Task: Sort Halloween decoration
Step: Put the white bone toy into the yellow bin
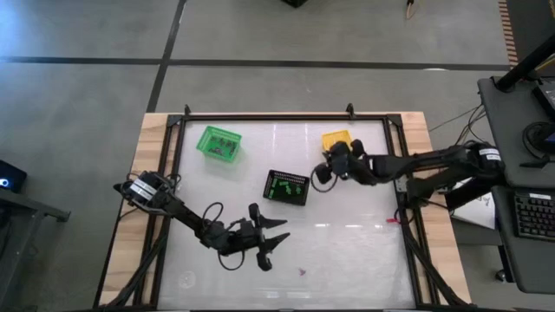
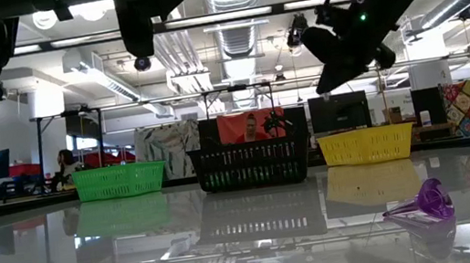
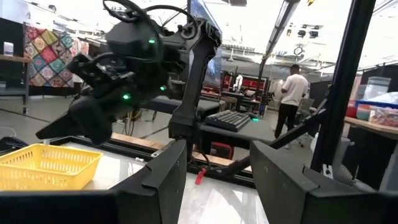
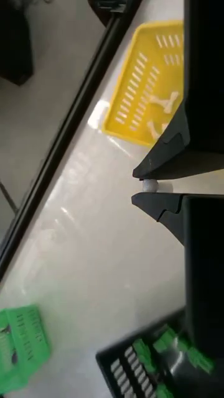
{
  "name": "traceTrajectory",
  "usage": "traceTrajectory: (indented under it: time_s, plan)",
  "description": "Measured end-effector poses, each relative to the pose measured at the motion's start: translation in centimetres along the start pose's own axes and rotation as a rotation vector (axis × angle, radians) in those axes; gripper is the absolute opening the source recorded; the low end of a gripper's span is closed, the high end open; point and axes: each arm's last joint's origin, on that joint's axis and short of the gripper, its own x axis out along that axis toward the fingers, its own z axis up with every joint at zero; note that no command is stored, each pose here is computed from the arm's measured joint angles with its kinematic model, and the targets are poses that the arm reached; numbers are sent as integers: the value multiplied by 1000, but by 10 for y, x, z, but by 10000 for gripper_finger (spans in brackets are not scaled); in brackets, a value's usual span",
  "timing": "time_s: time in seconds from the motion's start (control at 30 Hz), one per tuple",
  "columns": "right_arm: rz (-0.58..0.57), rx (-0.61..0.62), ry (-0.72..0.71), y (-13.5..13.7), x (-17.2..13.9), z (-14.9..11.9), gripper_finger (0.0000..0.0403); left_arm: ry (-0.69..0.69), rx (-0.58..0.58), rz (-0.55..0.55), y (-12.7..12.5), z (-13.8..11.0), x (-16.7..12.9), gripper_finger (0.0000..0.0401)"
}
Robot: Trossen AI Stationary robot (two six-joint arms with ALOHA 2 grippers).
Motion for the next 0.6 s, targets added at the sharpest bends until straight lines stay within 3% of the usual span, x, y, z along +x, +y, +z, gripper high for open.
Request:
traceTrajectory:
  time_s: [0.2, 0.47, 0.6]
  plan:
    - [-23, 36, 46, -18, 14, 7, 13, 17, 20, 11, 1, -2, 0, 159]
    - [-205, 107, 176, -50, 30, 0, 13, 28, 32, 62, 2, -3, 0, 159]
    - [-202, 129, 215, -56, 33, 0, 28, 29, 48, 62, 2, -3, 0, 159]
